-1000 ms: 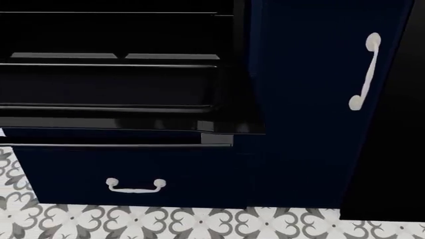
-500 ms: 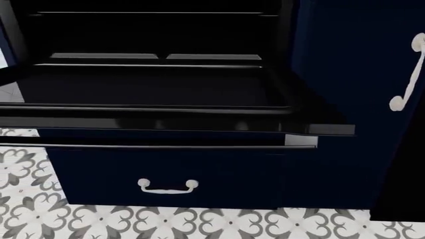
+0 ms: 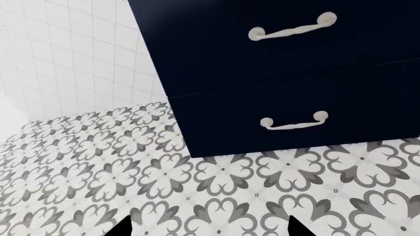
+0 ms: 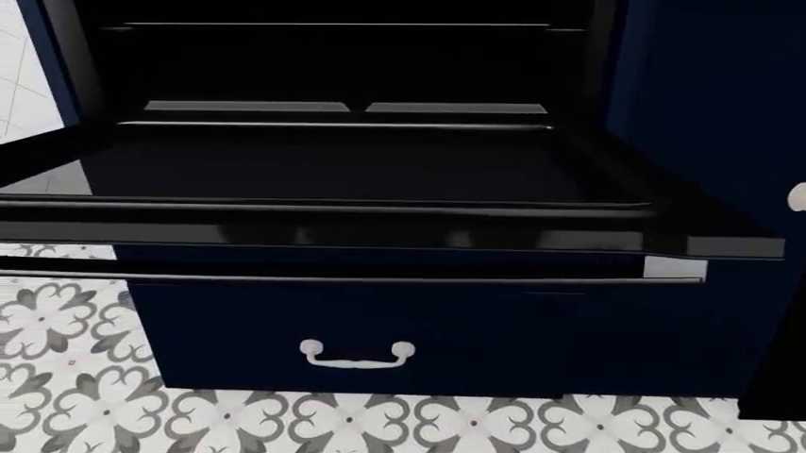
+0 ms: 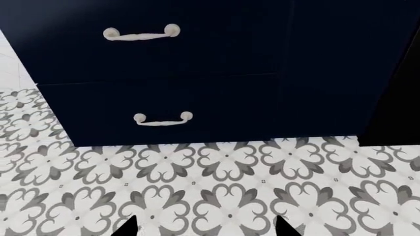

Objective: Close the oven door

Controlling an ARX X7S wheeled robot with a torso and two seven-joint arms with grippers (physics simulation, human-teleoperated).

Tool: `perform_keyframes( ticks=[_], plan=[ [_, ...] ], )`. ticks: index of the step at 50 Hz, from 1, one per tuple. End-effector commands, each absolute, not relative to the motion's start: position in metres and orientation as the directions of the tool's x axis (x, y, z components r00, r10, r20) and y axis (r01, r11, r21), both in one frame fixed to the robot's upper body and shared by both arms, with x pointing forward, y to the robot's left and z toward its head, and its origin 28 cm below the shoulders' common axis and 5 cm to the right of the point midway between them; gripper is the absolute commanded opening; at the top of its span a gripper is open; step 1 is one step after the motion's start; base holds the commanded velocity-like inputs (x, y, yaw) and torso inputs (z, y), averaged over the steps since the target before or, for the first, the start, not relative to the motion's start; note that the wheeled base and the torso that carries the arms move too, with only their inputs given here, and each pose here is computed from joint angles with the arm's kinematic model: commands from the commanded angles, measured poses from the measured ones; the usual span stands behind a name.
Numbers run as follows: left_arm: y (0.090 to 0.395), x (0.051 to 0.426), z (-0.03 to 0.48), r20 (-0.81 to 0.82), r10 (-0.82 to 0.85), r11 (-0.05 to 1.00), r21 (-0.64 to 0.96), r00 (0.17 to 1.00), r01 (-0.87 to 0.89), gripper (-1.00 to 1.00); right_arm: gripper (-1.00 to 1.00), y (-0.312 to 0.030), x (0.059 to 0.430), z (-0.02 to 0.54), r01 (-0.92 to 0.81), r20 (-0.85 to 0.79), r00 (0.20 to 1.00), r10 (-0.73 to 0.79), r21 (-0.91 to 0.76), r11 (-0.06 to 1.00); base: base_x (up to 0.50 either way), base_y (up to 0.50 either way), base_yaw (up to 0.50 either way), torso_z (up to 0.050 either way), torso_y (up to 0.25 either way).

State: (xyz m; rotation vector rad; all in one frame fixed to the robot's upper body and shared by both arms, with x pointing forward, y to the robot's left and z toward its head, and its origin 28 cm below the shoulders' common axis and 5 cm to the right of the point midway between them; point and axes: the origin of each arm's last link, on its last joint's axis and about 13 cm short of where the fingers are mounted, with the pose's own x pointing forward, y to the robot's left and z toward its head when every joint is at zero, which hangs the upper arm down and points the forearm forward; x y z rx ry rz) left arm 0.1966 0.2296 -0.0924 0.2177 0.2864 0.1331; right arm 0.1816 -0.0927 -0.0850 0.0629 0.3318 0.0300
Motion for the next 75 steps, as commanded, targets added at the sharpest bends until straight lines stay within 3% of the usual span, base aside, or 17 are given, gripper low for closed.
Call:
perform_keyframes(
  ticks=[1, 23, 59, 62, 64, 75],
  plan=[
    [0.230, 0.196, -0.092, -0.264, 0.160, 0.969, 0.228, 0.951, -0.100, 1.00, 1.00, -0.093, 0.181, -0.085, -0.019, -0.324, 0.945, 0.041, 0.071, 0.997, 0.00, 0.22, 0.00, 0.000, 0.000],
    [0.229, 0.196, -0.090, -0.258, 0.160, 0.969, 0.226, 0.953, -0.102, 1.00, 1.00, -0.093, 0.182, -0.084, -0.016, -0.321, 0.946, 0.044, 0.090, 0.996, 0.02, 0.08, 0.00, 0.000, 0.000],
    [0.227, 0.199, -0.097, -0.239, 0.156, 0.970, 0.222, 0.958, -0.102, 1.00, 1.00, -0.092, 0.181, -0.085, -0.019, -0.316, 0.948, 0.044, 0.082, 0.996, 0.28, 0.06, 0.00, 0.000, 0.000],
    [0.238, 0.181, -0.111, -0.330, 0.192, 0.958, 0.269, 0.924, -0.103, 1.00, 1.00, -0.093, 0.181, -0.086, -0.018, -0.318, 0.947, 0.043, 0.084, 0.996, 0.28, 0.12, 0.00, 0.000, 0.000],
    [0.229, 0.196, -0.090, -0.257, 0.162, 0.968, 0.231, 0.953, -0.102, 1.00, 1.00, -0.093, 0.180, -0.086, -0.017, -0.318, 0.947, 0.043, 0.085, 0.996, 0.28, 0.12, 0.00, 0.000, 0.000],
    [0.228, 0.197, -0.089, -0.255, 0.157, 0.967, 0.235, 0.954, -0.096, 1.00, 1.00, -0.093, 0.180, -0.085, -0.015, -0.318, 0.947, 0.043, 0.091, 0.996, 0.26, 0.08, 0.00, 0.000, 0.000]
  ],
)
